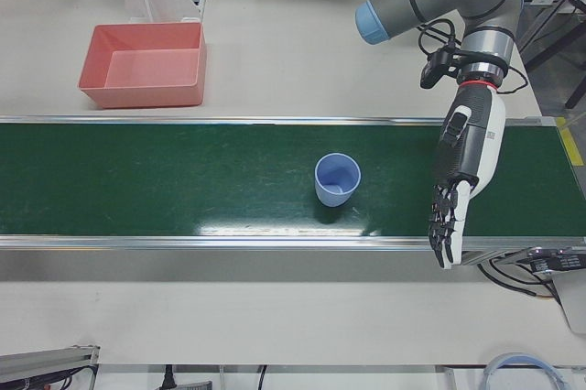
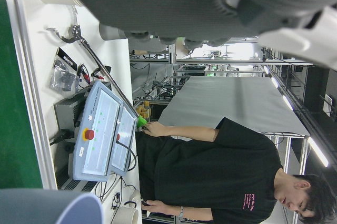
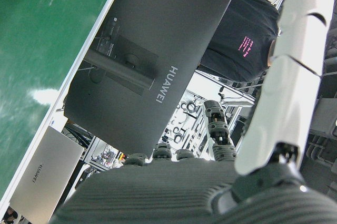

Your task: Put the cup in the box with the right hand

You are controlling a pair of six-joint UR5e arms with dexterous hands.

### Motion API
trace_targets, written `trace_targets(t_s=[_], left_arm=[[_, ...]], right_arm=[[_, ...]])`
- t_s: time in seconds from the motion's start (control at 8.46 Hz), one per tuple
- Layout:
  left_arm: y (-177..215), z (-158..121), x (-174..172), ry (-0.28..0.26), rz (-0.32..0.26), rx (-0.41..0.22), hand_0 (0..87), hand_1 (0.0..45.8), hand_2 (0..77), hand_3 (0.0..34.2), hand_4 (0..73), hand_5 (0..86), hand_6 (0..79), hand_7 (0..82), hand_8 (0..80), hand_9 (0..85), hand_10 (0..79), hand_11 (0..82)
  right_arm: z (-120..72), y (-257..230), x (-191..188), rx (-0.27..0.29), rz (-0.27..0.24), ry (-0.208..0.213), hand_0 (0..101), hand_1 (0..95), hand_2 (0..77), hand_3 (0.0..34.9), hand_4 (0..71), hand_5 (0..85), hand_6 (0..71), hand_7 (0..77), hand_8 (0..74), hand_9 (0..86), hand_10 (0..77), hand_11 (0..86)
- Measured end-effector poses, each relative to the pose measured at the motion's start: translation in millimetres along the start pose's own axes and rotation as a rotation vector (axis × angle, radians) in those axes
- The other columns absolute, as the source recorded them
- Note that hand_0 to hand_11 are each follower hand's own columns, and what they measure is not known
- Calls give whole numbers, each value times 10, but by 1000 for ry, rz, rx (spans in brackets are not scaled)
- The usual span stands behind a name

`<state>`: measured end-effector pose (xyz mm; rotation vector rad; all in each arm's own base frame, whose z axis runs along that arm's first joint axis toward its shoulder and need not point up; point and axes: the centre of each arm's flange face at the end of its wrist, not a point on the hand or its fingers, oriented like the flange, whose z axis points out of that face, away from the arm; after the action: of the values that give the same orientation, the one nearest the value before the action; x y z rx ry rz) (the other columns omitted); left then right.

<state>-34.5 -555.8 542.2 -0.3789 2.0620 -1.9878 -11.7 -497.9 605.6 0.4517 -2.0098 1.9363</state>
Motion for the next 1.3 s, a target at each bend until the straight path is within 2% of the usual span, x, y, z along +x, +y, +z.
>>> trace_targets(t_s=[0.12,0.35,0.71,1.3], left_arm=[[0,0,0,0,0,0,0,5,11,0,11,5,5,5,0,0,0,0],[0,0,0,0,0,0,0,5,11,0,11,5,5,5,0,0,0,0],[0,-2,4,1,0,0,0,5,11,0,11,5,0,5,0,0,0,0],[0,-1,1,0,0,0,0,5,11,0,11,5,5,5,0,0,0,0]], right_arm=[[7,17,17,-10,2,6,488,202,60,0,0,60,5,22,49,33,5,11],[17,36,32,-23,5,12,538,245,60,0,0,71,16,11,38,33,5,11],[19,31,43,-25,4,15,509,202,82,0,0,71,16,11,38,33,5,11],[23,-1,63,-20,4,19,490,185,87,0,0,55,16,11,38,33,5,11]])
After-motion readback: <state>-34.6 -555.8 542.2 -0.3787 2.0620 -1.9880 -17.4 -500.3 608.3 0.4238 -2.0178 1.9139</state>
